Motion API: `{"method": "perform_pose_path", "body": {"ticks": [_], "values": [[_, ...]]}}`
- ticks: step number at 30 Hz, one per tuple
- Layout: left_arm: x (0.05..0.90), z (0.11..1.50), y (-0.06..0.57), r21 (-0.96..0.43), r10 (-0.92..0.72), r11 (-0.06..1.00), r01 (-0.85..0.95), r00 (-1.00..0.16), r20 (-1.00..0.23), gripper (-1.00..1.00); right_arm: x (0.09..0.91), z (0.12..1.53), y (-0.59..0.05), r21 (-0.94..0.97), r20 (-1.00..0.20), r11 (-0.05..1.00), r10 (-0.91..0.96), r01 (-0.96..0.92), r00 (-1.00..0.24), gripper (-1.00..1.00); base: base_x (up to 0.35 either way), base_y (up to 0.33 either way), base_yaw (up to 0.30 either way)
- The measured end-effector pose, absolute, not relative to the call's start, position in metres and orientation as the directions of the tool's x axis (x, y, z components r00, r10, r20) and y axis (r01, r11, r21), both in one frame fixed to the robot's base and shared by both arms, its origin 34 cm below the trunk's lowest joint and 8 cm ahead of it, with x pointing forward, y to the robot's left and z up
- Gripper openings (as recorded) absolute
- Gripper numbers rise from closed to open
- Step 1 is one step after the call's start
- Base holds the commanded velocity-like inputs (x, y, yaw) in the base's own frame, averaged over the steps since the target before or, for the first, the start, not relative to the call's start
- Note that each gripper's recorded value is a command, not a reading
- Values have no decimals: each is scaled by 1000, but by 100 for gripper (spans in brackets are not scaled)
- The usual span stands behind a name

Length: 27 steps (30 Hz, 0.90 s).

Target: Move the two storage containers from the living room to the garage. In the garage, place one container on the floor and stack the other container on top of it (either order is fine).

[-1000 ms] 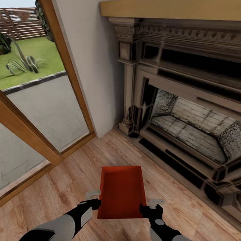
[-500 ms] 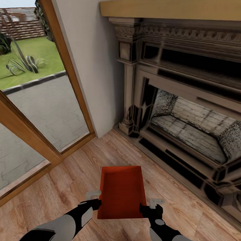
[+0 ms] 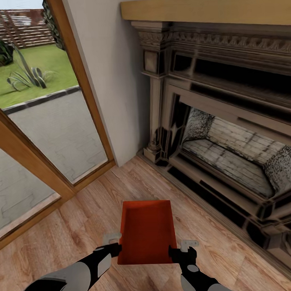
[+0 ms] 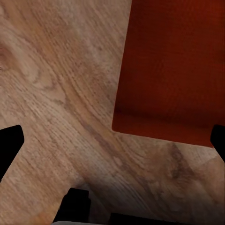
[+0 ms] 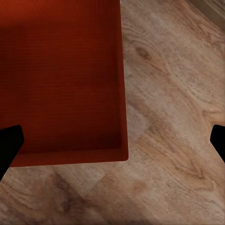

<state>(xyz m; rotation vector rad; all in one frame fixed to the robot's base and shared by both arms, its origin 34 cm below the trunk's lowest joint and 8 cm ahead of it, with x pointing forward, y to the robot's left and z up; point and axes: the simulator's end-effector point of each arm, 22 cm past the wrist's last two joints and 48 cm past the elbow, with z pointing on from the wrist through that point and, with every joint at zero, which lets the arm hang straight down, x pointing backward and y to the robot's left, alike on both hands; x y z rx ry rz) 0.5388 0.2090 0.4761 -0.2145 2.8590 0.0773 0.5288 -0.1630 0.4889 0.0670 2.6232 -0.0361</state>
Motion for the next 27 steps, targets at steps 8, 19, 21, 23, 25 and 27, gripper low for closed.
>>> {"method": "perform_pose_path", "body": {"ticks": [8, 19, 21, 23, 25, 27], "values": [[541, 477, 209, 32, -141, 987, -157, -948, -286, 100, 529, 489, -163, -13, -495, 998, 41, 55, -868, 100, 0, 0, 0], [541, 477, 208, 32, -141, 987, -157, -948, -286, 100, 529, 489, -163, -13, -495, 998, 41, 55, -868, 100, 0, 0, 0], [541, 477, 208, 32, -142, 987, -157, -948, -286, 100, 529, 489, -163, -13, -495, 998, 41, 55, -868, 100, 0, 0, 0], [541, 476, 208, 32, -142, 987, -158, -948, -286, 100, 529, 487, -163, -13, -495, 998, 41, 54, -868, 100, 0, 0, 0], [541, 472, 208, 32, -142, 987, -158, -948, -286, 100, 529, 484, -163, -13, -495, 998, 41, 54, -868, 100, 0, 0, 0], [541, 469, 208, 32, -142, 987, -158, -948, -286, 100, 529, 481, -163, -13, -495, 998, 41, 54, -868, 100, 0, 0, 0]]}}
